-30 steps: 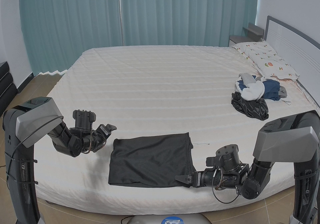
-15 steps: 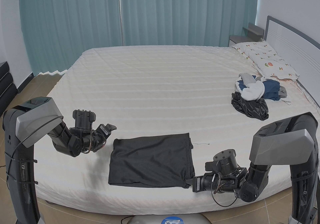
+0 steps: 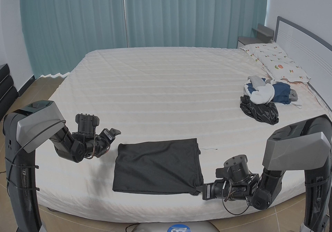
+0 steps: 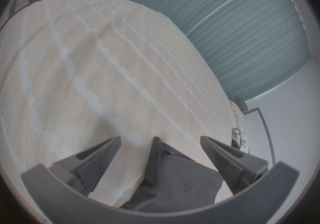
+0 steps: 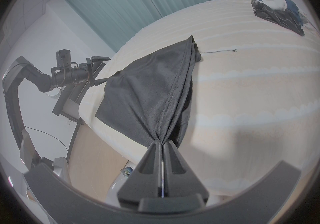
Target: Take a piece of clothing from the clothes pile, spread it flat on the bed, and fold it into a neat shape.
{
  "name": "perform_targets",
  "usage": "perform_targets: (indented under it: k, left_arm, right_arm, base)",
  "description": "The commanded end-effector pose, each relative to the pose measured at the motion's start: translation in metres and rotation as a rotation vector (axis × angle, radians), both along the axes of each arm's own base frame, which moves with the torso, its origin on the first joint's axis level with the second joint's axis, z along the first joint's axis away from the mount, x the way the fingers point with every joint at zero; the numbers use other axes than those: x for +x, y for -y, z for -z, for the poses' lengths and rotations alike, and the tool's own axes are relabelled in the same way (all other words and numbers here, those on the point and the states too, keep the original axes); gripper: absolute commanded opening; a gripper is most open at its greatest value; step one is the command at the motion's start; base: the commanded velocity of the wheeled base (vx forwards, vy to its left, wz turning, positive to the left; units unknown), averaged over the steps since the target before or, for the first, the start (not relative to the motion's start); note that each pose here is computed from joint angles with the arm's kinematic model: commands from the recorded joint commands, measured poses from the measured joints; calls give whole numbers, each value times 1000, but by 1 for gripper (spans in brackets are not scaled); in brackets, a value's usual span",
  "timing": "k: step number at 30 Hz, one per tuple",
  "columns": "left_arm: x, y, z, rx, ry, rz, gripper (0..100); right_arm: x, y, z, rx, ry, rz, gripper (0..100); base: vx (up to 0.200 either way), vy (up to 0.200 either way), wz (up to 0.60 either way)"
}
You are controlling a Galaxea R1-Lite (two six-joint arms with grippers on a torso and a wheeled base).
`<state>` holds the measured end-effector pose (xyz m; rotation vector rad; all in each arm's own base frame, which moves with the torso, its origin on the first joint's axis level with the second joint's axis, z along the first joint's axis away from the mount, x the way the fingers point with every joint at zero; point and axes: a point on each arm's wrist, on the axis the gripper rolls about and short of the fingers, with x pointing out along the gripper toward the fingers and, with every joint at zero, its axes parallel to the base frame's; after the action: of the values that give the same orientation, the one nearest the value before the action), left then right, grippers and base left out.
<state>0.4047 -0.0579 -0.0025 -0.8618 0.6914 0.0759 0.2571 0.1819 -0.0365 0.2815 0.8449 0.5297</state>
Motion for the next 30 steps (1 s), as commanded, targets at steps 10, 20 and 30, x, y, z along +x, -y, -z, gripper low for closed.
perform_targets:
  k: [10, 20, 30]
  left_arm:
    - [0, 0, 1, -1, -2, 0, 100]
    - [0, 0, 1, -2, -3, -1, 100]
    - [0, 0, 1, -2, -2, -1, 100]
  right_arm:
    - [-2, 3, -3, -34, -24, -7, 100]
    - [77, 13, -21, 66, 131, 141, 100]
    - [151, -4, -6, 103, 85, 248, 100]
  base:
    - [0, 0, 0]
    - [0, 0, 0]
    - [0, 0, 0]
